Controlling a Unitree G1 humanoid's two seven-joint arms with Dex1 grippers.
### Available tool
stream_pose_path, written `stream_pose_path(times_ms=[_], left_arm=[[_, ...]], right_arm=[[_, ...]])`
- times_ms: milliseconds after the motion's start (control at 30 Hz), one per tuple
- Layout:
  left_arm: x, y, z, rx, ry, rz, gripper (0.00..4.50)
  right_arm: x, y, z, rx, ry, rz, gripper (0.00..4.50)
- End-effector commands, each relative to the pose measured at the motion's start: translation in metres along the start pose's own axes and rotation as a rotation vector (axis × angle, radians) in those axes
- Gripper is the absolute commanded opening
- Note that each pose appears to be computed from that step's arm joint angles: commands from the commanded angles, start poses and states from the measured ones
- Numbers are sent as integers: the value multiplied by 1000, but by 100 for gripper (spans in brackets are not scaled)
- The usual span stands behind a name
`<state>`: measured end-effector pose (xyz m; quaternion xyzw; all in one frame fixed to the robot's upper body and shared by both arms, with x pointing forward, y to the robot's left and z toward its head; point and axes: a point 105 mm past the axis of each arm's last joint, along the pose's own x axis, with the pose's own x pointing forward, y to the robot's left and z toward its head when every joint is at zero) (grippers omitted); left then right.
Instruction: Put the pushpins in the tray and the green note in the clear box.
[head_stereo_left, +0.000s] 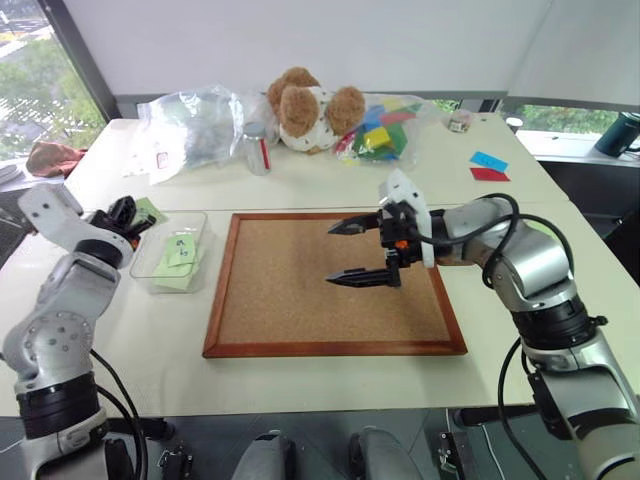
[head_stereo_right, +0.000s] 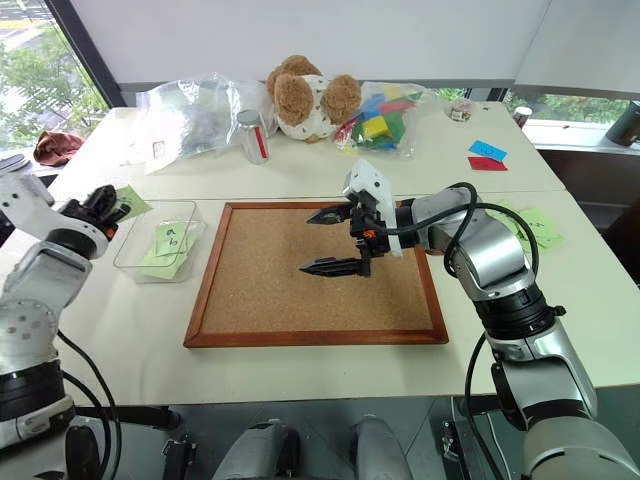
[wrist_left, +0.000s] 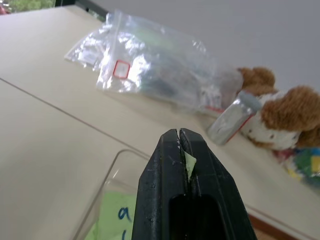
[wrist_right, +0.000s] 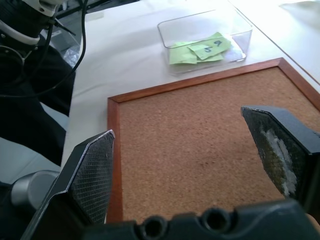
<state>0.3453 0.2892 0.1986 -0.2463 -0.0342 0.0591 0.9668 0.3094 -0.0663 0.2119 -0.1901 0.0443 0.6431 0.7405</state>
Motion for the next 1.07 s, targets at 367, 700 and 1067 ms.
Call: stream_pose_path(times_ms=[367,700,1067], left_arm=[[14,-11,17,248,-26,-67,448],[-11,-92,12,271,62,-511,448],[-80,-111,-57,375,473,-986,448]], right_arm=[[-10,-7,3,-35,-5,-96,450],[-26,-13,-9,-7,42,-163,450],[-56,-10,-33,45,124,-281,450]])
